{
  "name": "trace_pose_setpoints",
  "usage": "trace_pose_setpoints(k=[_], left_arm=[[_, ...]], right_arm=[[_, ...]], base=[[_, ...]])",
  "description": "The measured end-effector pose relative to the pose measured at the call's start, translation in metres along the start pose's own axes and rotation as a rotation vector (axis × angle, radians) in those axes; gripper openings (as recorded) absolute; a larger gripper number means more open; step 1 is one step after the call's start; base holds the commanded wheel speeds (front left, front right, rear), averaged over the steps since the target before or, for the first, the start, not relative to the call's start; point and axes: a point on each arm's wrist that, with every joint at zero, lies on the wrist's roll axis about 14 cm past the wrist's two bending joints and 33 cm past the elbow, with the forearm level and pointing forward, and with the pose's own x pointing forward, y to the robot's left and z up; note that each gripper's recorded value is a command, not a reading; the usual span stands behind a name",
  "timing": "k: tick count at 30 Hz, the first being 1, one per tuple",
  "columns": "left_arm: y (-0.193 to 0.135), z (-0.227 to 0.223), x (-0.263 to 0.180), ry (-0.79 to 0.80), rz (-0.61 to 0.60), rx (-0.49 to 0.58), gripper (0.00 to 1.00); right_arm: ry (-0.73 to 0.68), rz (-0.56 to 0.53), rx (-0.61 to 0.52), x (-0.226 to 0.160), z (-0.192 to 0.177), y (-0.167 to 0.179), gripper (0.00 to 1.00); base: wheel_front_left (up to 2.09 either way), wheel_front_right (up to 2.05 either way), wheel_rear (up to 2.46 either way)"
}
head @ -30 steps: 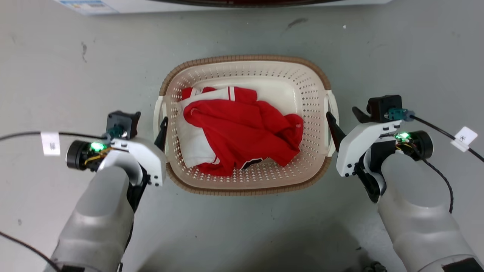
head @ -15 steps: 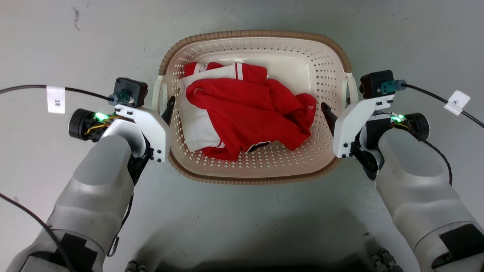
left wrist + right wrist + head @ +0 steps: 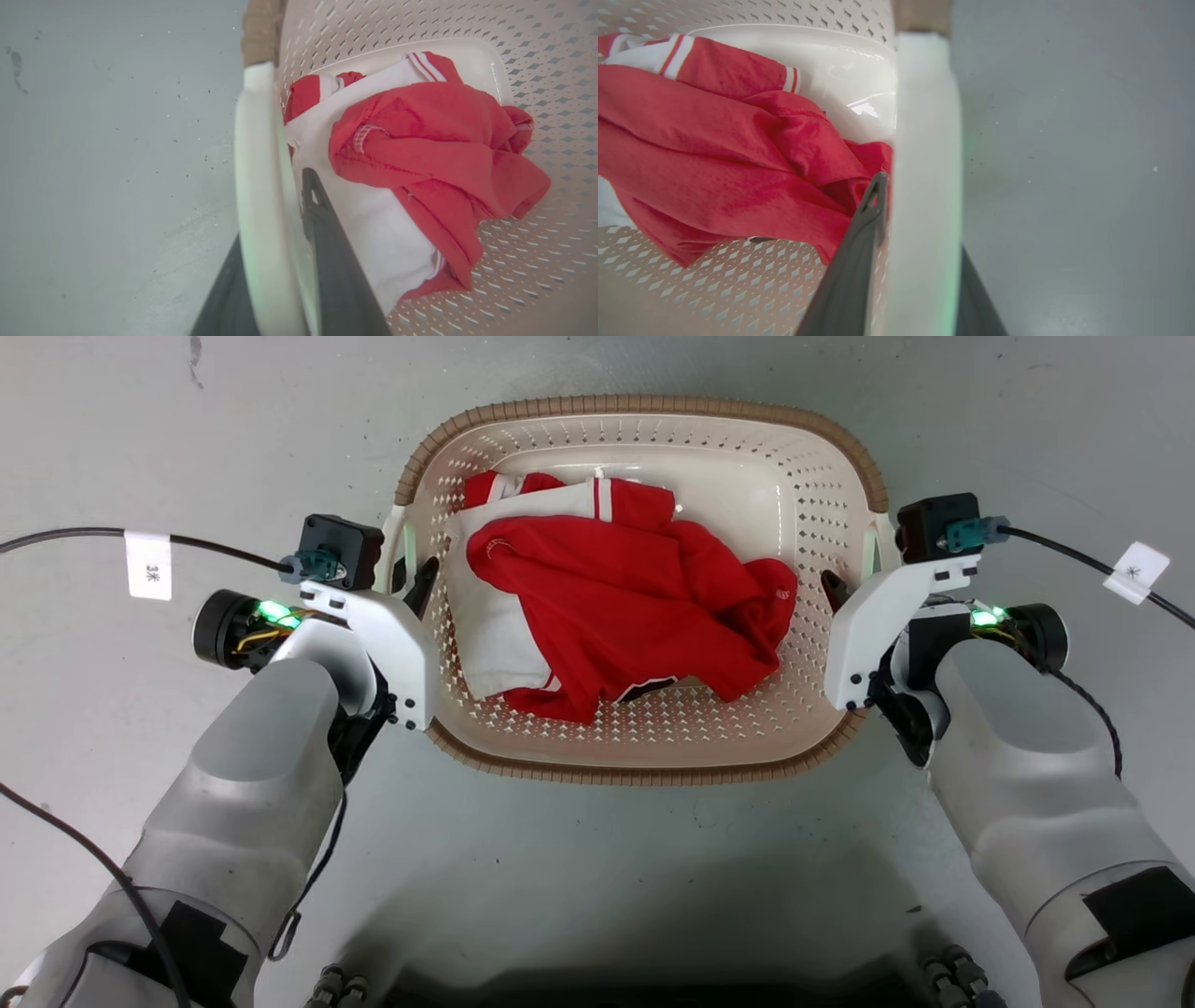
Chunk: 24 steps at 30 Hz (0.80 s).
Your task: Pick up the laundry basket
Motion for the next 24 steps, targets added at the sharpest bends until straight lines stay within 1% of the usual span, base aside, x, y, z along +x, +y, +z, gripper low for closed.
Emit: trace_pose_setpoints(k=[6, 12, 17, 24], left_arm=[[-0.002, 0.001, -0.003, -0.004, -0.009, -0.002, 0.00], [-0.007, 0.011, -0.011, -0.014, -0.021, -0.001, 0.00], [-0.014, 0.020, -0.027, -0.009, -0.037, -0.005, 0.00], [-0.025, 0.033, -0.062, 0.021, -0.064, -0.010, 0.00]], right_arm=[[-0.008, -0.002, -0.004, -0.002, 0.004, 0.001, 0.00], [-0.009, -0.011, -0.007, -0.013, 0.011, 0.000, 0.00], [0.023, -0.021, -0.015, -0.031, 0.015, 0.000, 0.00], [0.077, -0.038, -0.055, -0.070, 0.016, 0.003, 0.00]], base=[[0.00, 0.00, 0.00], [0.00, 0.00, 0.00], [0.00, 0.00, 0.00], [0.00, 0.00, 0.00]])
